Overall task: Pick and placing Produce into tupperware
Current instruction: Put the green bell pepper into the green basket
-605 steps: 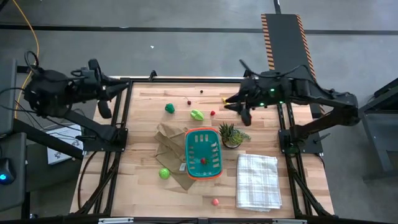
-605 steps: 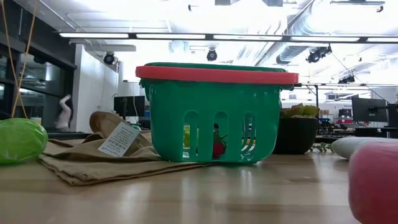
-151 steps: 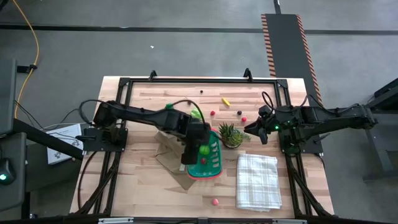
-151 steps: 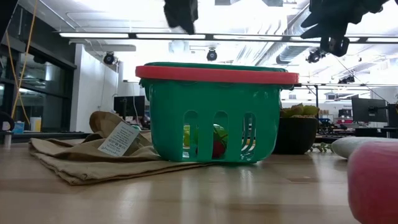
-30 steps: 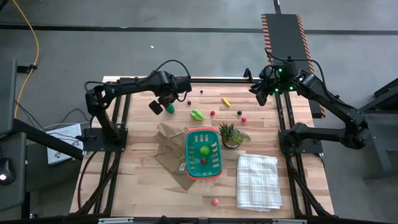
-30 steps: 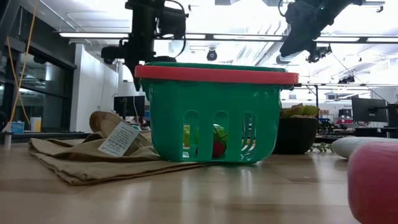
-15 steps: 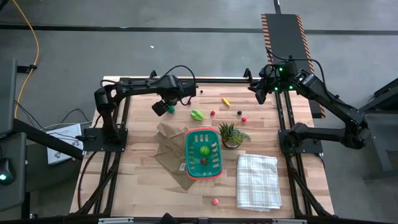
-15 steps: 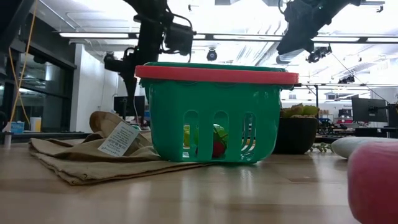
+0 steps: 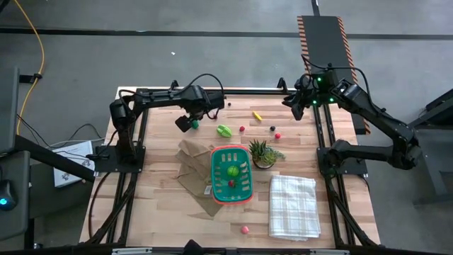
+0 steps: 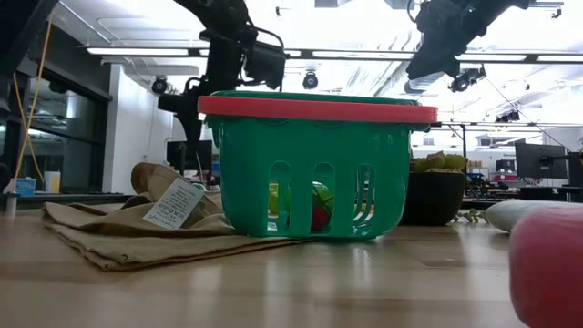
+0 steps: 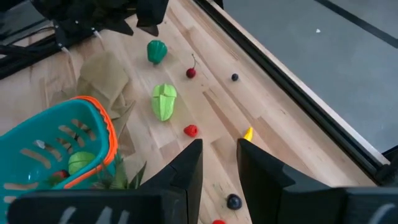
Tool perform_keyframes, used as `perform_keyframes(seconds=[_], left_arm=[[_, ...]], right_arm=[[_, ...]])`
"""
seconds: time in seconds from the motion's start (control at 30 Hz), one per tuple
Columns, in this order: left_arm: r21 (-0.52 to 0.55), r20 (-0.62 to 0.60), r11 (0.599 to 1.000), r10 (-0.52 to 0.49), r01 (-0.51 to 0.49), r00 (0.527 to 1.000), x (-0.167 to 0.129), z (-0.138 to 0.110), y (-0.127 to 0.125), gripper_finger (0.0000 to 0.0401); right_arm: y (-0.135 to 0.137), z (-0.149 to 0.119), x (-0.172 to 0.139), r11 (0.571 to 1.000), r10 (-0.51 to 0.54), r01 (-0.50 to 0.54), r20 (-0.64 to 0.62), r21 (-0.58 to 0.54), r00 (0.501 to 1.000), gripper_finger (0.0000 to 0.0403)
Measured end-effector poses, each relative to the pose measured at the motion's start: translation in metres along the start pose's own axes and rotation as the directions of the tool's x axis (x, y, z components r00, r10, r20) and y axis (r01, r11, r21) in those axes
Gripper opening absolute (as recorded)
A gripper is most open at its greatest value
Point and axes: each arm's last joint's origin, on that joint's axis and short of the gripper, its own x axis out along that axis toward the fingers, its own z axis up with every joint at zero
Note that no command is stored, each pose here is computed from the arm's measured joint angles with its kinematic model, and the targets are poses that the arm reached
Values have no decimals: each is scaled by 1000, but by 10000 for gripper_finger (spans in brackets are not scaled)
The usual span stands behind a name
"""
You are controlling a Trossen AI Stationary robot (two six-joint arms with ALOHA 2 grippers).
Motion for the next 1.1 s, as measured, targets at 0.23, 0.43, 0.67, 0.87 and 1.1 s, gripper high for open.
perform_keyframes(seconds=[0.23, 0.43, 0.67, 0.87, 1.1], left_arm=[[-3, -28, 1000, 22, -22, 999, 5, 9, -3, 294], [-3, -68, 999, 48, -48, 997, 20, 4, 3, 294], [11, -112, 994, 113, -112, 987, 37, 0, 13, 294], [-3, -82, 999, 47, -48, 995, 38, 0, 8, 294], [-16, -37, 999, 38, -39, 999, 41, 5, 7, 294]], right_arm=[[0, 0, 0, 1000, 0, 0, -3, -6, 1000, 90], [0, 0, 0, 1000, 0, 0, 3, -8, 1000, 90], [0, 0, 0, 1000, 0, 0, 3, -8, 1000, 90], [0, 0, 0, 1000, 0, 0, 2, -7, 1000, 90], [-1, 0, 3, 1000, 1, -1, -15, 6, 1000, 90]])
